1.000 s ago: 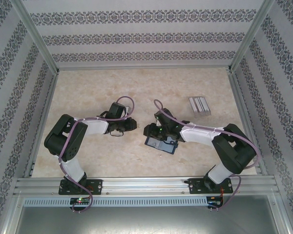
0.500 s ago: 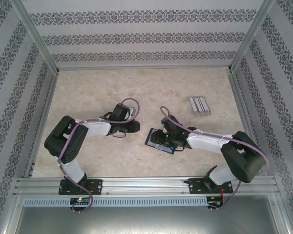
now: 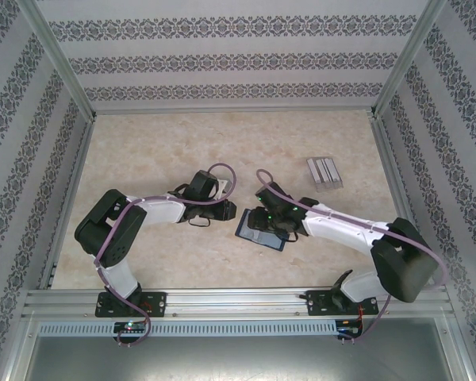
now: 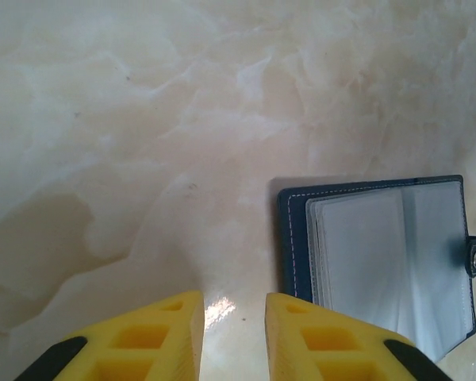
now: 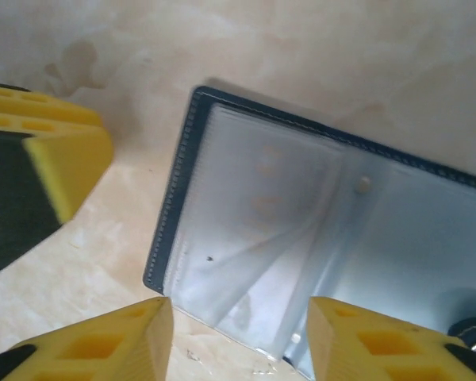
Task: Put the credit cards into the card holder
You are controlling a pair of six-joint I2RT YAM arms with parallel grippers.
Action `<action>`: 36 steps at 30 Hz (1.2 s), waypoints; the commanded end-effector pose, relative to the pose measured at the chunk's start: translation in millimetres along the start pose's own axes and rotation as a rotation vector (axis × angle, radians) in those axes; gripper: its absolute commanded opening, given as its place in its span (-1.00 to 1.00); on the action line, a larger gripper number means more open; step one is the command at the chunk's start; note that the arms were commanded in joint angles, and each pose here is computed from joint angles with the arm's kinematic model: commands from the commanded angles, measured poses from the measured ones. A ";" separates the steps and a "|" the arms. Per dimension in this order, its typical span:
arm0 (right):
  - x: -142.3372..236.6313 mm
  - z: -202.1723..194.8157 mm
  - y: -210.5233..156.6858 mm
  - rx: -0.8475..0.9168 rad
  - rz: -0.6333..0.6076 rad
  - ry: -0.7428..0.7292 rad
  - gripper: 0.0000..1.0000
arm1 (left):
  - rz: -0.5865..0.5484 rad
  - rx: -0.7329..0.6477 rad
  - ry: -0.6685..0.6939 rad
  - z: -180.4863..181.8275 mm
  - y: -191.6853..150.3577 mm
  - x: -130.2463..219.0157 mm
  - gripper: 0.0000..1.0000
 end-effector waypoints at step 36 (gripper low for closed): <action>-28.4 -21.8 -27.7 0.055 -0.058 -0.292 -0.28 | 0.032 -0.023 -0.048 -11.5 15.2 5.9 -0.31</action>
Point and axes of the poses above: each hand's point on the last joint's axis, 136 mm out from that joint toward the fingers, its own x axis back along the fingers, its own z axis along the line the jaws close on, y = z × x, the point moved 9 cm from there along x, back along the fingers, and after that the axes turned 10 degrees about -x, right-handed, at the moved point
